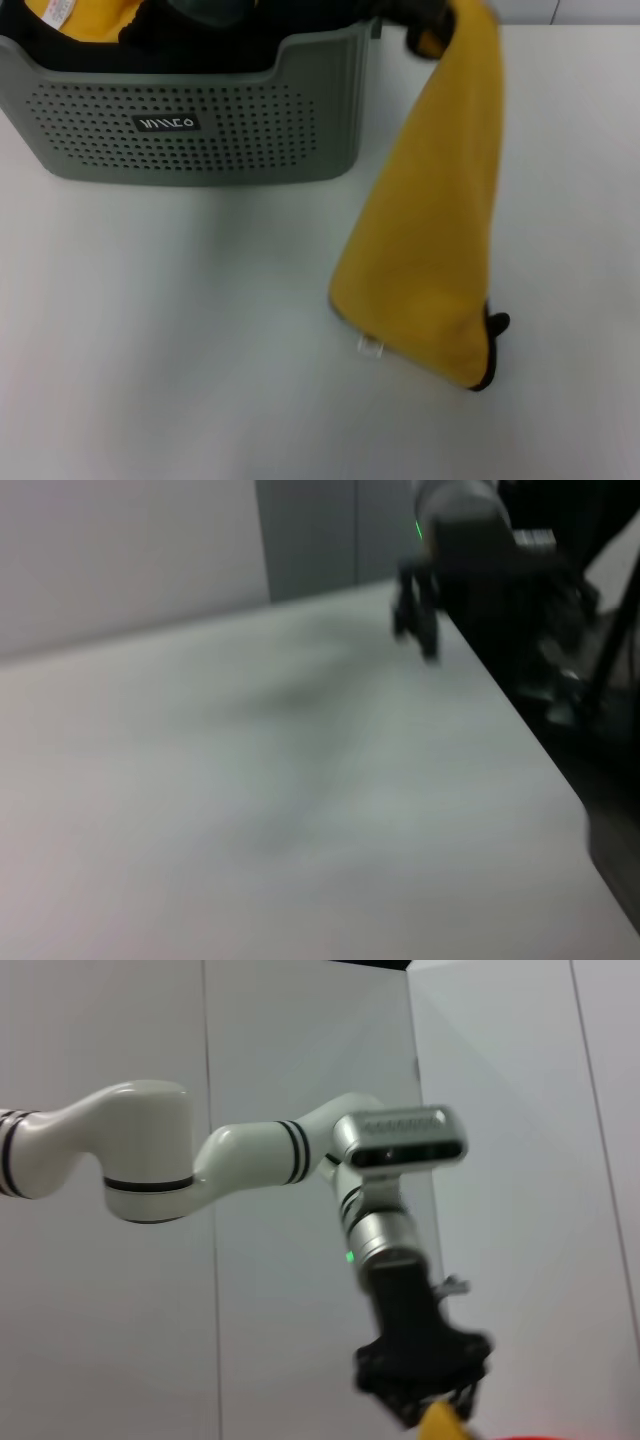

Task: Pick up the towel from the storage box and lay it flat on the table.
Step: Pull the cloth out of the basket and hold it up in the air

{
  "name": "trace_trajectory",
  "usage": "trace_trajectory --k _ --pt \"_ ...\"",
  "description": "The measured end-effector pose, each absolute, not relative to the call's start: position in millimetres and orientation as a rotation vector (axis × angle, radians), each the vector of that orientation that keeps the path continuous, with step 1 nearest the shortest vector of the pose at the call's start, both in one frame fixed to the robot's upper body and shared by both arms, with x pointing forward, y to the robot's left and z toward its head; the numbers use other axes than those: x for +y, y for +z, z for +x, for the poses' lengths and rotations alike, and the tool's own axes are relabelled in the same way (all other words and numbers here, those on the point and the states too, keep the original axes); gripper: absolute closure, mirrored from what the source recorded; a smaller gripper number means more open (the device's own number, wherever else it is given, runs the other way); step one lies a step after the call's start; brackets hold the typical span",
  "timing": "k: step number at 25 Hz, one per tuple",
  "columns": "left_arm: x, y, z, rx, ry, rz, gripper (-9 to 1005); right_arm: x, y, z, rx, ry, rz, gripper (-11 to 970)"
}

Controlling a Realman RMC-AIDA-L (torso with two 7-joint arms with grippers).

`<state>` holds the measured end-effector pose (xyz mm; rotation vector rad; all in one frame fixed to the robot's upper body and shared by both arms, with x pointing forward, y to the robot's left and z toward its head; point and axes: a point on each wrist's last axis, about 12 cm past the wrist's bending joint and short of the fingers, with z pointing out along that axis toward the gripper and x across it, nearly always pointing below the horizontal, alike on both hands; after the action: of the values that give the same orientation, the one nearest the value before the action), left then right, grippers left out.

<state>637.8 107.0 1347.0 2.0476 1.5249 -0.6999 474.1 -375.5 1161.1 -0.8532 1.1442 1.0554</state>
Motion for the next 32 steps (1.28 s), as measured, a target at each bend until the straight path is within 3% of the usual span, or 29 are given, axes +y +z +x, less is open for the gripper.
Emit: trace_trajectory --k 9,20,32 --pt "100 1327 627 1.612 -0.683 2.180 972 -360 1155 506 1.286 1.040 -0.927 192" --pt "75 1358 622 1.472 -0.588 2.251 975 -324 1146 572 1.547 0.854 -1.162 192" --pt "37 1379 610 1.359 -0.518 2.400 974 -310 1167 603 1.575 0.742 -1.402 193"
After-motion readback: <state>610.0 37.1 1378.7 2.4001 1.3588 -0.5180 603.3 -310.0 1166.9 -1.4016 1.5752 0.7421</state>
